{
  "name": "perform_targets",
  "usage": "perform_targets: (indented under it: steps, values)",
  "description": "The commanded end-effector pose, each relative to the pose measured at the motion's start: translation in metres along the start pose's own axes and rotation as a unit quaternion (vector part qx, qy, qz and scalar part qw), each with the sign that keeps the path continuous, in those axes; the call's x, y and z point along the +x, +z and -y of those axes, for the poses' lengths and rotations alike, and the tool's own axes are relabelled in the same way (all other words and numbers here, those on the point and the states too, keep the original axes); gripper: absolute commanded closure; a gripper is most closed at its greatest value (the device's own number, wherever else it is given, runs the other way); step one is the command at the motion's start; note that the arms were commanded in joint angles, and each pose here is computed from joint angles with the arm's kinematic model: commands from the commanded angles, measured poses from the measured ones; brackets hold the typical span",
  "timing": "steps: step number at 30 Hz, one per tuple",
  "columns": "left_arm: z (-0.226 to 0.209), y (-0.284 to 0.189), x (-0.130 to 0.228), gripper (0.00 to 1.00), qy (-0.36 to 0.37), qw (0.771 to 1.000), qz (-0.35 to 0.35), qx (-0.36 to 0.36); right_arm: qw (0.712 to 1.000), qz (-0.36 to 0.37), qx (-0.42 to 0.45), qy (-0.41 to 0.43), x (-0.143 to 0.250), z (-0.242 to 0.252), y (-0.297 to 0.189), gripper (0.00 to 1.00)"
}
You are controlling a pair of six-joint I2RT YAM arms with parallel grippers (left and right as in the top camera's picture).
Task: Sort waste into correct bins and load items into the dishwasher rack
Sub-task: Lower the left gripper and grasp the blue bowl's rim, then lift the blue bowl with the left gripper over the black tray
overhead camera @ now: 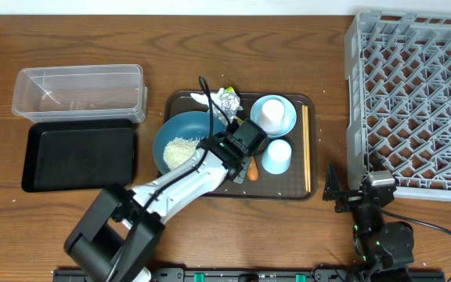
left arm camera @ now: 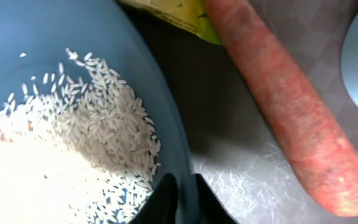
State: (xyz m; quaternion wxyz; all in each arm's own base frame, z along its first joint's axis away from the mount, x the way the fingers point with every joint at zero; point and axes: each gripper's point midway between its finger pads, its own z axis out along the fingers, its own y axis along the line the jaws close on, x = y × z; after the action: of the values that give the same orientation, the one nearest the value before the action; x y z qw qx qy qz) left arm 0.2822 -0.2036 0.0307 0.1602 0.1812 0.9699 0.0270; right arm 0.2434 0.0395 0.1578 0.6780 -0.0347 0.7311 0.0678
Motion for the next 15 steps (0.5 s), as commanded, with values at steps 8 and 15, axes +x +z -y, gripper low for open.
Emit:
perform_targets:
  steps: [8,15]
  values:
    - [-0.017,-0.049,-0.017,0.94,-0.017,0.998,0.060,-0.008,1.000,0.000,0.010,-0.006,0.000,0.004,0.000,0.01]
    - [-0.028,-0.082,-0.022,0.94,-0.027,0.995,0.098,-0.010,1.000,0.000,0.010,-0.006,0.000,0.004,0.000,0.01]
